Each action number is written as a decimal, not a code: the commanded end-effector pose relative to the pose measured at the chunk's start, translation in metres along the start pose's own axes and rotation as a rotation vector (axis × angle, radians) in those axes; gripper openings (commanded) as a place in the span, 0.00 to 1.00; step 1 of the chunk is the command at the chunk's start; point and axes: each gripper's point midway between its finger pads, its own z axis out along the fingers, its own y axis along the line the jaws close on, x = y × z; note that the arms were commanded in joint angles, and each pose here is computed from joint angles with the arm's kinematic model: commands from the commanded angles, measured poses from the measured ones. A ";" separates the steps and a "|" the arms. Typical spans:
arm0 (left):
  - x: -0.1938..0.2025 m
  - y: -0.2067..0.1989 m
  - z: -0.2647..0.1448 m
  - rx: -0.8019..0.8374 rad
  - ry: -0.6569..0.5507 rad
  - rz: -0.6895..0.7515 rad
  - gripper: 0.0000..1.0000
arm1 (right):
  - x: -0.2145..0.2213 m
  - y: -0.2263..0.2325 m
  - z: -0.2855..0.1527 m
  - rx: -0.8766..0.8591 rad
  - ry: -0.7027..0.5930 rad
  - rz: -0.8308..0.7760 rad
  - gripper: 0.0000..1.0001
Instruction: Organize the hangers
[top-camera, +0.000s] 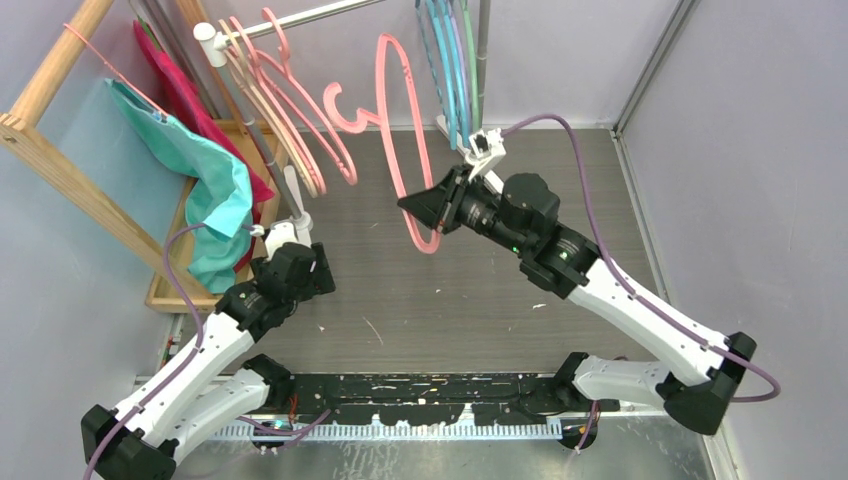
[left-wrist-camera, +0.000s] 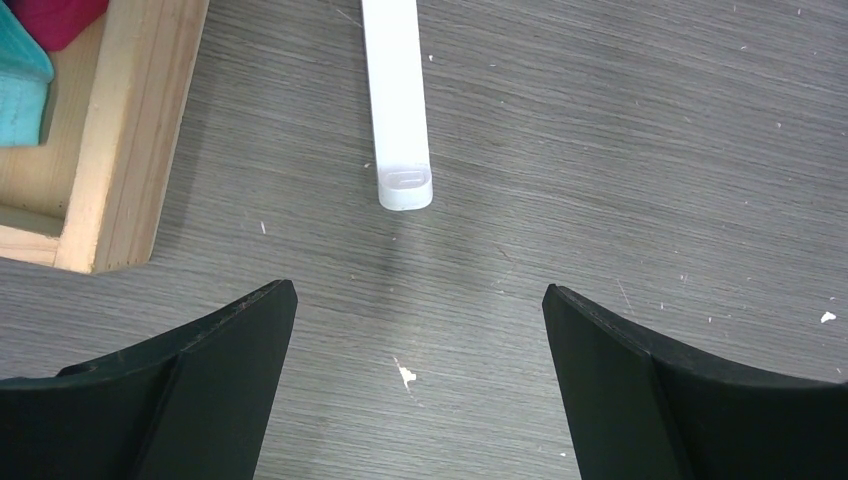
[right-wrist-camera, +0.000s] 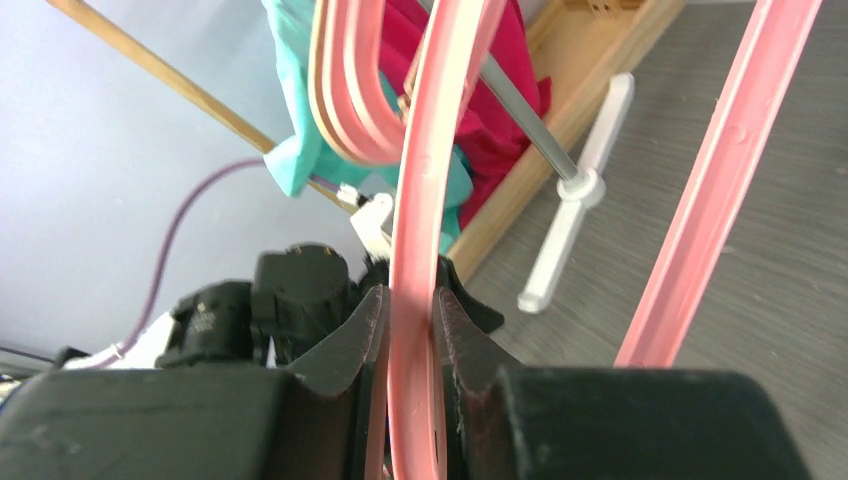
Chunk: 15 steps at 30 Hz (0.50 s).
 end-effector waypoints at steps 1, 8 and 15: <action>-0.016 -0.005 -0.006 0.018 -0.045 -0.014 0.98 | -0.074 0.055 0.011 -0.209 -0.184 0.037 0.01; -0.014 -0.002 -0.006 0.015 -0.051 -0.020 0.98 | -0.101 0.050 0.051 -0.265 -0.217 0.120 0.01; -0.015 -0.002 -0.006 0.015 -0.057 -0.020 0.98 | -0.116 0.046 0.085 -0.333 -0.224 0.185 0.01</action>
